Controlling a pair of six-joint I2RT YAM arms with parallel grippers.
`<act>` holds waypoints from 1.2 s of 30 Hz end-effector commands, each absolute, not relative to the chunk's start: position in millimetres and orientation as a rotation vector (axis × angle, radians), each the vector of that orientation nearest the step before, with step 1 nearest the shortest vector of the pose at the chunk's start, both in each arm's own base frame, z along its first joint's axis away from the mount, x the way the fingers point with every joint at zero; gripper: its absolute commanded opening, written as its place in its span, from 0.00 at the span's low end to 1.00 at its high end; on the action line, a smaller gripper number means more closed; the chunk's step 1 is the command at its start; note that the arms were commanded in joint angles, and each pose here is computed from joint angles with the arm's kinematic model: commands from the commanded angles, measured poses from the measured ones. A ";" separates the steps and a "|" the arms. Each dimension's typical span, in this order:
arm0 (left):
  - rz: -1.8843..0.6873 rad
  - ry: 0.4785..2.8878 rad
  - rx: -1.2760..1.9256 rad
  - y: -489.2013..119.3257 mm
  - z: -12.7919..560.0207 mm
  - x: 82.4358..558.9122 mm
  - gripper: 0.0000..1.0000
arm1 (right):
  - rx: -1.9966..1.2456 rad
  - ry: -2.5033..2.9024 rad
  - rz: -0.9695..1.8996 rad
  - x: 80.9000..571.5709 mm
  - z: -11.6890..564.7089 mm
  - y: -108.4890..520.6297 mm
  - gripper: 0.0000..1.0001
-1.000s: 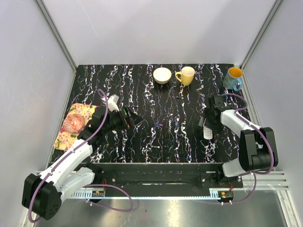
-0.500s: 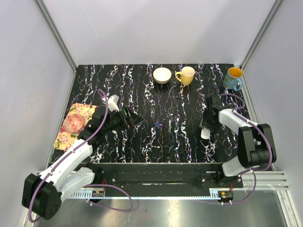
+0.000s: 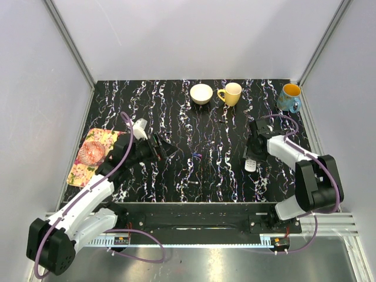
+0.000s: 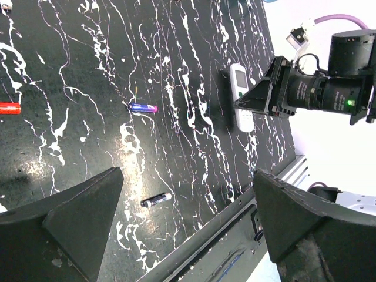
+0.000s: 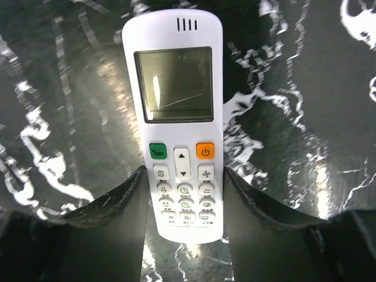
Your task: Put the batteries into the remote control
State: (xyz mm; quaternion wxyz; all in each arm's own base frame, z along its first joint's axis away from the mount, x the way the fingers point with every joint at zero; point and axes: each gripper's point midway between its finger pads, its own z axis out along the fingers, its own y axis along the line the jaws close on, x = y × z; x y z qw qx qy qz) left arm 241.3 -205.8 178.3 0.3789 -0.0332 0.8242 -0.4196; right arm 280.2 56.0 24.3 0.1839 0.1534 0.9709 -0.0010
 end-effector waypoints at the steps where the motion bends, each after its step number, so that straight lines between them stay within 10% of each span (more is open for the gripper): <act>1: -1.083 2.053 -0.080 -205.6 189.8 241.3 0.97 | 0.359 2.600 0.072 295.3 72.0 93.3 0.29; 14: -0.836 2.050 -0.294 -159.4 182.4 242.4 0.96 | 0.053 2.562 0.274 323.0 109.7 265.5 0.29; 36: -0.587 2.019 -0.569 -104.8 170.3 236.1 0.95 | 0.166 2.689 0.380 329.4 42.8 379.9 0.24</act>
